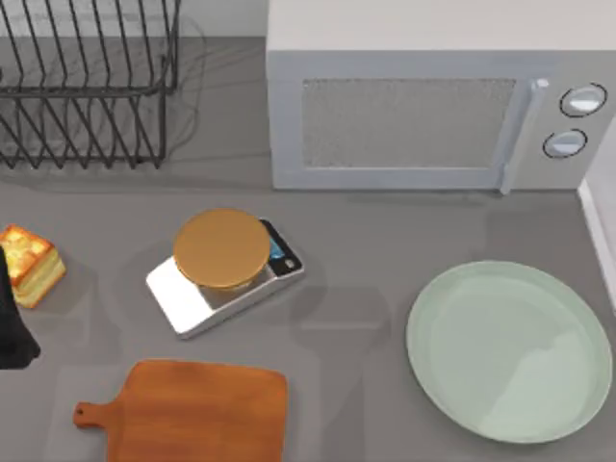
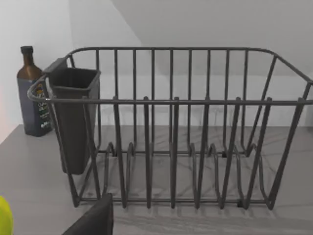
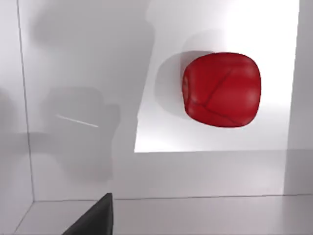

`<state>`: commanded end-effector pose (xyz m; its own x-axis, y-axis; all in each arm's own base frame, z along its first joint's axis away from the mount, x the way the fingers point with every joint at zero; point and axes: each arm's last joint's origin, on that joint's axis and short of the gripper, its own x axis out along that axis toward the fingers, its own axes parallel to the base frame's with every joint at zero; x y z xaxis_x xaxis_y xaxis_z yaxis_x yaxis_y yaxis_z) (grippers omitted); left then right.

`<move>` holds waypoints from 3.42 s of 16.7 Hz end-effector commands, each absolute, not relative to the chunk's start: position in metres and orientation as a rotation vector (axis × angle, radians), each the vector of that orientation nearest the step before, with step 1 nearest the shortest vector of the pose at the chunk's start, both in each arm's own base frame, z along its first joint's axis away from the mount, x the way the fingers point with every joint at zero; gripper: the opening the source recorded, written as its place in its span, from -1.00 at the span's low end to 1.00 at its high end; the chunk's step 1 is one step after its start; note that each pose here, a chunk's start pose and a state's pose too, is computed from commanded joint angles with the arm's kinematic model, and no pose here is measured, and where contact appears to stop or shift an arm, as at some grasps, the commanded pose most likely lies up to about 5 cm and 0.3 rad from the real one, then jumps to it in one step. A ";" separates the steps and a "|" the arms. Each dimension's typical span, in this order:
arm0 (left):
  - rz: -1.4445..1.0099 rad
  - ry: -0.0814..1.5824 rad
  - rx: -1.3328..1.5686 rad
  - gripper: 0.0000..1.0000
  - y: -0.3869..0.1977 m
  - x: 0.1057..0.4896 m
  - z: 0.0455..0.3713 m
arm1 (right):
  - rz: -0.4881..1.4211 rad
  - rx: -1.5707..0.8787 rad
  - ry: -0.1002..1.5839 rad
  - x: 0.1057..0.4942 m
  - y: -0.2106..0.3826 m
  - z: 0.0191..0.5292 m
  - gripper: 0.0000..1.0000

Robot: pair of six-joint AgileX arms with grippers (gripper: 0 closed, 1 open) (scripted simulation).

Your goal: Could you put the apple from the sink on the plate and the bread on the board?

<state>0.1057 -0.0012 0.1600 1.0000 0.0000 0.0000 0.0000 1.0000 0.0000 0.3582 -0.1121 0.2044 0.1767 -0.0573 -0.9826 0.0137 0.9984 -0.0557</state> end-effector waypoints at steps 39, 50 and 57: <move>0.000 0.000 0.000 1.00 -0.001 0.106 0.160 | -0.008 0.008 1.571 0.389 -0.139 0.006 -0.66; 0.000 0.000 0.000 1.00 -0.001 0.106 0.160 | -0.013 0.013 1.521 0.395 -0.140 0.035 -1.00; 0.000 0.000 0.000 1.00 -0.001 0.106 0.160 | -0.013 0.013 1.523 0.399 -0.142 0.089 -1.00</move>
<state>0.1057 -0.0012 0.1600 1.0000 0.0000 0.0000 0.0000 1.0000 0.0000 0.3987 -0.1415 0.0889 0.0482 -0.0002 -0.9988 0.0167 0.9999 0.0006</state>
